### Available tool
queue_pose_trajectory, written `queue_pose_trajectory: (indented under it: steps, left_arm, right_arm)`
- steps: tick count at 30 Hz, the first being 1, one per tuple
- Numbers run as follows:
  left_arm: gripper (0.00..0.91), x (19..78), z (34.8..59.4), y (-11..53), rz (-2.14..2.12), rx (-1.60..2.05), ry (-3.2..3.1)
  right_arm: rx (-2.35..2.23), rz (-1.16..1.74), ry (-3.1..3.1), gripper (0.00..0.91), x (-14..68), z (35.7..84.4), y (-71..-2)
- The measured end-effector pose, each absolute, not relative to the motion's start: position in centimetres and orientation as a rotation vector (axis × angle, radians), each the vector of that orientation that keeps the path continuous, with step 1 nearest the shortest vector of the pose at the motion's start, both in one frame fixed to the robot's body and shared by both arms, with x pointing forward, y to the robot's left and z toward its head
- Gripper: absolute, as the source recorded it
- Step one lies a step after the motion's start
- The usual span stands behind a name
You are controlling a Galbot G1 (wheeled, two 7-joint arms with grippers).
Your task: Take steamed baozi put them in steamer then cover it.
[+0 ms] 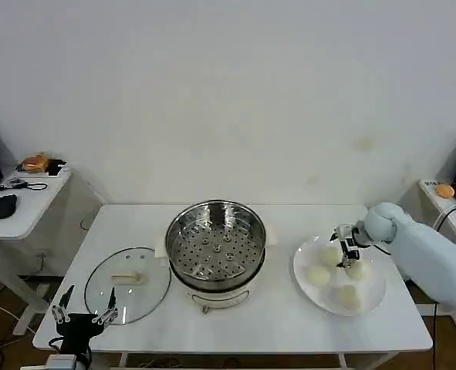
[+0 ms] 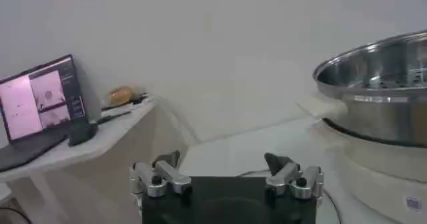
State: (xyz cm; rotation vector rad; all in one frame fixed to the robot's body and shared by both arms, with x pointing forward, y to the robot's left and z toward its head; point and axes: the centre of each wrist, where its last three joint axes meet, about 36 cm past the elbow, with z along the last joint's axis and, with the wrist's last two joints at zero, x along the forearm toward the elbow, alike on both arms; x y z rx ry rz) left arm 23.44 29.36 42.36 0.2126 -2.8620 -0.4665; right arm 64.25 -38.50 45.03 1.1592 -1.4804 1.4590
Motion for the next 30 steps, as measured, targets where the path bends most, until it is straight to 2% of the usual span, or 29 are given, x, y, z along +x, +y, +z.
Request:
queue_pose_trajectory:
  steps: [8, 11, 16, 30]
  left_arm:
    - [0.907, 23.5, 42.3, 29.4, -0.468, 0.216, -2.862]
    - [0.907, 23.5, 42.3, 29.4, -0.468, 0.216, -2.863]
    - [0.907, 23.6, 42.3, 29.4, -0.467, 0.214, -2.864]
    - [0.907, 23.5, 42.4, 29.3, -0.467, 0.209, -2.863]
  right_arm:
    - [1.145, 1.45, -1.452, 0.786, 64.8, 44.0, -38.3]
    - [1.144, 1.446, -1.445, 0.695, 64.8, 43.8, -38.3]
    - [1.141, 1.445, -1.439, 0.625, 65.0, 44.0, -38.4]
    - [1.143, 1.464, -1.427, 0.635, 65.1, 46.1, -39.0]
